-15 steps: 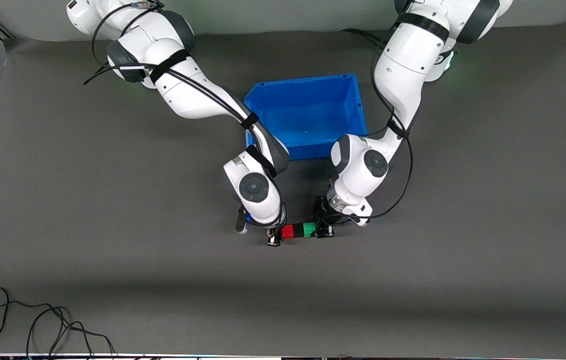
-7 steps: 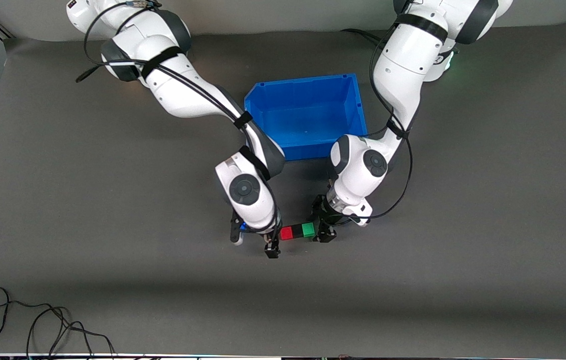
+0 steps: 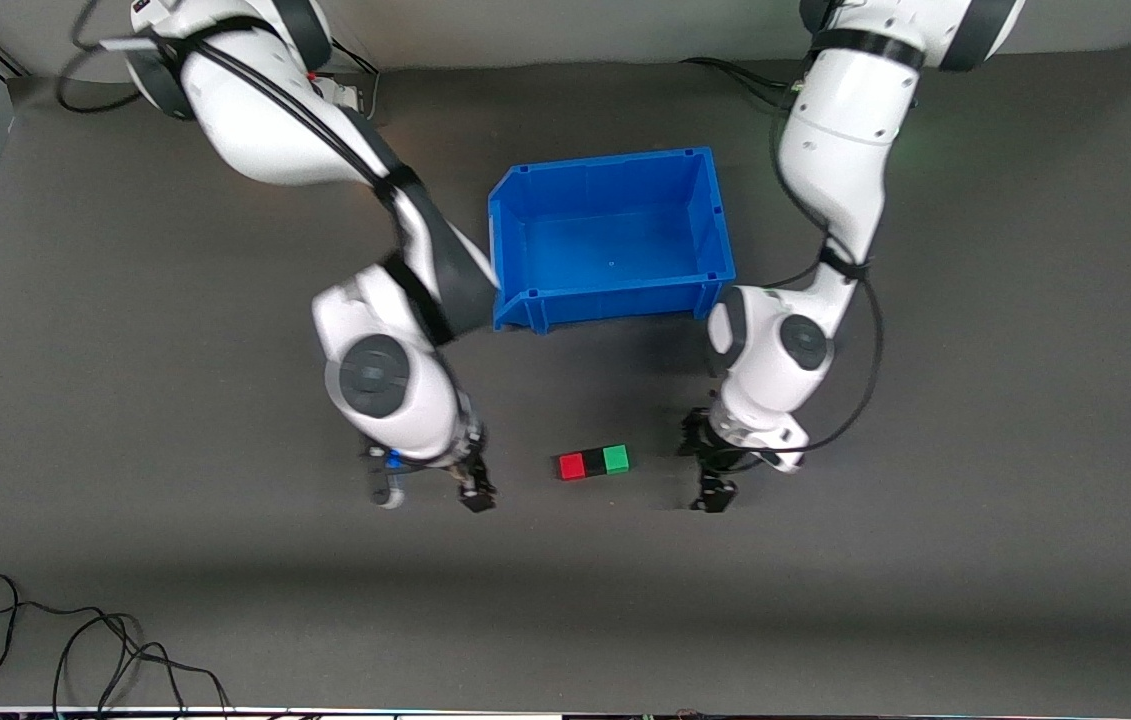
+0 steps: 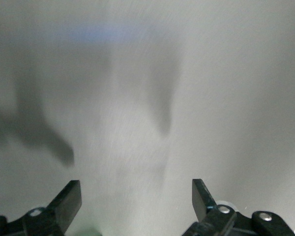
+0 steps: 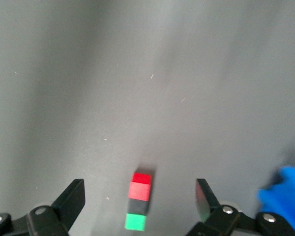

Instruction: Attach green and red cubes to black cube

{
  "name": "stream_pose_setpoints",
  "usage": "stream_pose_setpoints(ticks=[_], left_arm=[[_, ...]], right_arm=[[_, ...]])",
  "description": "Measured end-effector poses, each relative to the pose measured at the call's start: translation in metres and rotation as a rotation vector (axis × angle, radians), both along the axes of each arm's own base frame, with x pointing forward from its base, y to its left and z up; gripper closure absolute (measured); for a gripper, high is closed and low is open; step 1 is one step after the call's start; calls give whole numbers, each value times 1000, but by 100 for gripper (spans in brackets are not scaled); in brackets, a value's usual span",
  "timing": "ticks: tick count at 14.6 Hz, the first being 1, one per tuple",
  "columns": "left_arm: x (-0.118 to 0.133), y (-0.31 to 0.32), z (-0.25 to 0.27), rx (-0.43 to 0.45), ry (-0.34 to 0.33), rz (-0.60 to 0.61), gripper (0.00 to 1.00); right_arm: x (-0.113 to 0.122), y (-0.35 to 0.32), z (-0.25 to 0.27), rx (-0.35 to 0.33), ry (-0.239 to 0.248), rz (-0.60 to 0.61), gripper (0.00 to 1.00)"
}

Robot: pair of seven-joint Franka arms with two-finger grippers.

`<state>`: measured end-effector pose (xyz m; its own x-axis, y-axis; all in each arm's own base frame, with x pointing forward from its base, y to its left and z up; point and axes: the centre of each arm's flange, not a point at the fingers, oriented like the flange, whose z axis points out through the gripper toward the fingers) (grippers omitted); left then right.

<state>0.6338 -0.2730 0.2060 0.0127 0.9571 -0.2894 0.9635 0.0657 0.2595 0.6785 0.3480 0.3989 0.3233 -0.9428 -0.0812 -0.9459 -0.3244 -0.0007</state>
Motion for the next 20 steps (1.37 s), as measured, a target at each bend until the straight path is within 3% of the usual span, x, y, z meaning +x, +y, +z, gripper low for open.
stream_pose_setpoints(ticks=[4,8,13,16,20], left_arm=[[20,106,86,66,69,-283,0],[9,193,161,163,100,-604,0],[-13,259,256,169,96,-994,0],[-16,279,302,202,56,-1182,0],[-31,293,354,286,-1,-1310,0]], right_arm=[[-6,-104,100,34,78,202,0],[-27,-187,162,66,129,427,0],[-53,-291,198,132,129,668,0],[-71,-357,219,162,93,781,0],[-79,-392,224,130,91,909,0]])
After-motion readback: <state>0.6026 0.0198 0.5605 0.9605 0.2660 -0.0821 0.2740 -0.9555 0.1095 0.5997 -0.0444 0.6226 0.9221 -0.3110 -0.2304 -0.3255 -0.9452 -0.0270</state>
